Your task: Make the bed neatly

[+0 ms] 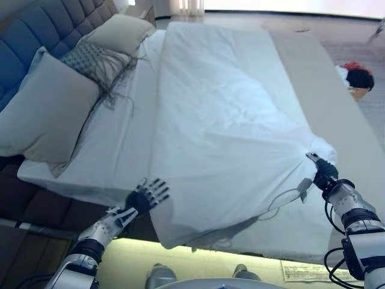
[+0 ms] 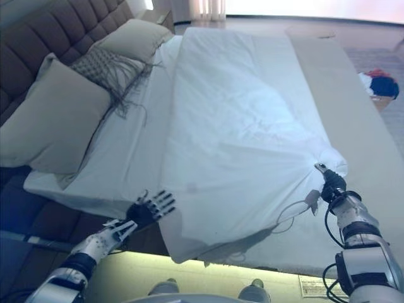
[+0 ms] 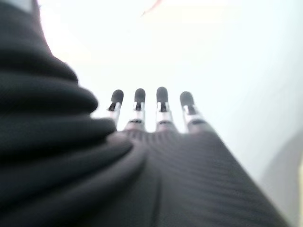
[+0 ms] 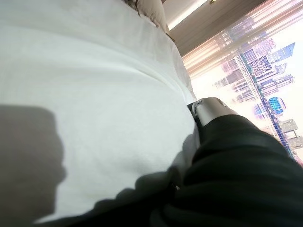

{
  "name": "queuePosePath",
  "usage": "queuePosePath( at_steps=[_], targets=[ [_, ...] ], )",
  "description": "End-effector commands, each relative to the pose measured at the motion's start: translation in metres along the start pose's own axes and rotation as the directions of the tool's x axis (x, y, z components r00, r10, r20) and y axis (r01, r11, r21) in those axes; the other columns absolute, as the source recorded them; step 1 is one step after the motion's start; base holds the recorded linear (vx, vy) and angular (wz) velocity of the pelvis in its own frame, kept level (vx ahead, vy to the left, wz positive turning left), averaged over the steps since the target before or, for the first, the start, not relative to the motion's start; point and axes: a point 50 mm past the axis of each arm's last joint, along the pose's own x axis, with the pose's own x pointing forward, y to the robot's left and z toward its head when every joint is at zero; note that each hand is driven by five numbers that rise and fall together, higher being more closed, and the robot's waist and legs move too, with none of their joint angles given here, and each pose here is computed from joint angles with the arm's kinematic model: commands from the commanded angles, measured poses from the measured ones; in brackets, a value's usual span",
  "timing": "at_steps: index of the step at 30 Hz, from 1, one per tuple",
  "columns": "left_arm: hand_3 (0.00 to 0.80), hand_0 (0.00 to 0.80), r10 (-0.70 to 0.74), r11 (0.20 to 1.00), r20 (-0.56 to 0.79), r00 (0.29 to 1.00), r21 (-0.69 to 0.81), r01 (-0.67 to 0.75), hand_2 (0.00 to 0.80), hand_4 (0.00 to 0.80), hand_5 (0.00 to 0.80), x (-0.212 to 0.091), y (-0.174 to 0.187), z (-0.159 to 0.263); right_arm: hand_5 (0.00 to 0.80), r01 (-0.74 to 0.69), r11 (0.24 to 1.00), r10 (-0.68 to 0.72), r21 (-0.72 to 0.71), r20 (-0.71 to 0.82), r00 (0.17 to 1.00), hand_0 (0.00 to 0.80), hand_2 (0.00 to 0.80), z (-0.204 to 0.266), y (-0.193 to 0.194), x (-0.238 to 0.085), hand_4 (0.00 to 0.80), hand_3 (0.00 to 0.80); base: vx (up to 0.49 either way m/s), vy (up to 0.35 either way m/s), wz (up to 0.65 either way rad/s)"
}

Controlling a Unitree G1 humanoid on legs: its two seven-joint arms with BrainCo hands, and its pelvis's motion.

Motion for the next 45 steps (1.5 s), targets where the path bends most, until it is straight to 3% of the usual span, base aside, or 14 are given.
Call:
queuePosePath(
  at_steps=[1, 7, 15, 25, 33, 45],
  targets=[
    [0.0, 0.0, -0.098, 0.992, -0.174, 0.98, -0.097, 0.082, 0.0, 0.0, 0.0, 0.016, -0.007, -0.018, 0.8, -0.131, 0.991, 0.128, 0.001, 0.2, 0.971, 0.8, 0.8, 0.059, 0.046, 0.014, 0.8, 0.8, 0.097, -0.072, -0.18],
    [0.0, 0.0, -0.157, 0.918, -0.203, 0.967, -0.391, 0.067, 0.0, 0.0, 0.0, 0.038, -0.013, -0.07, 0.8, -0.203, 0.979, 0.194, 0.022, 0.216, 0.957, 0.8, 0.8, 0.056, 0.071, 0.021, 0.8, 0.8, 0.07, -0.107, -0.1],
    [0.0, 0.0, -0.076, 0.788, -0.146, 0.986, -0.615, -0.031, 0.0, 0.0, 0.0, 0.058, -0.024, -0.084, 0.8, -0.318, 0.946, 0.291, 0.067, 0.257, 0.922, 0.8, 0.8, 0.052, 0.113, 0.026, 0.8, 0.8, -0.001, -0.183, -0.16],
    [0.0, 0.0, 0.043, 0.707, -0.108, 0.993, -0.699, -0.107, 0.0, 0.0, 0.0, 0.074, -0.03, -0.076, 0.8, -0.419, 0.904, 0.375, 0.088, 0.308, 0.874, 0.8, 0.8, 0.055, 0.143, 0.021, 0.8, 0.8, -0.022, -0.142, -0.14],
    [0.0, 0.0, 0.092, 0.71, -0.017, 0.996, -0.7, -0.077, 0.0, 0.0, 0.0, 0.083, -0.036, -0.052, 0.8, -0.485, 0.87, 0.429, 0.09, 0.346, 0.834, 0.8, 0.8, 0.059, 0.151, 0.011, 0.8, 0.8, -0.053, -0.09, -0.15],
    [0.0, 0.0, 0.162, 0.623, 0.163, 0.973, -0.782, 0.027, 0.0, 0.0, 0.0, 0.079, -0.03, -0.021, 0.8, -0.541, 0.837, 0.476, 0.085, 0.376, 0.795, 0.8, 0.8, 0.064, 0.155, 0.002, 0.8, 0.8, -0.036, -0.019, -0.03]
  ],
)
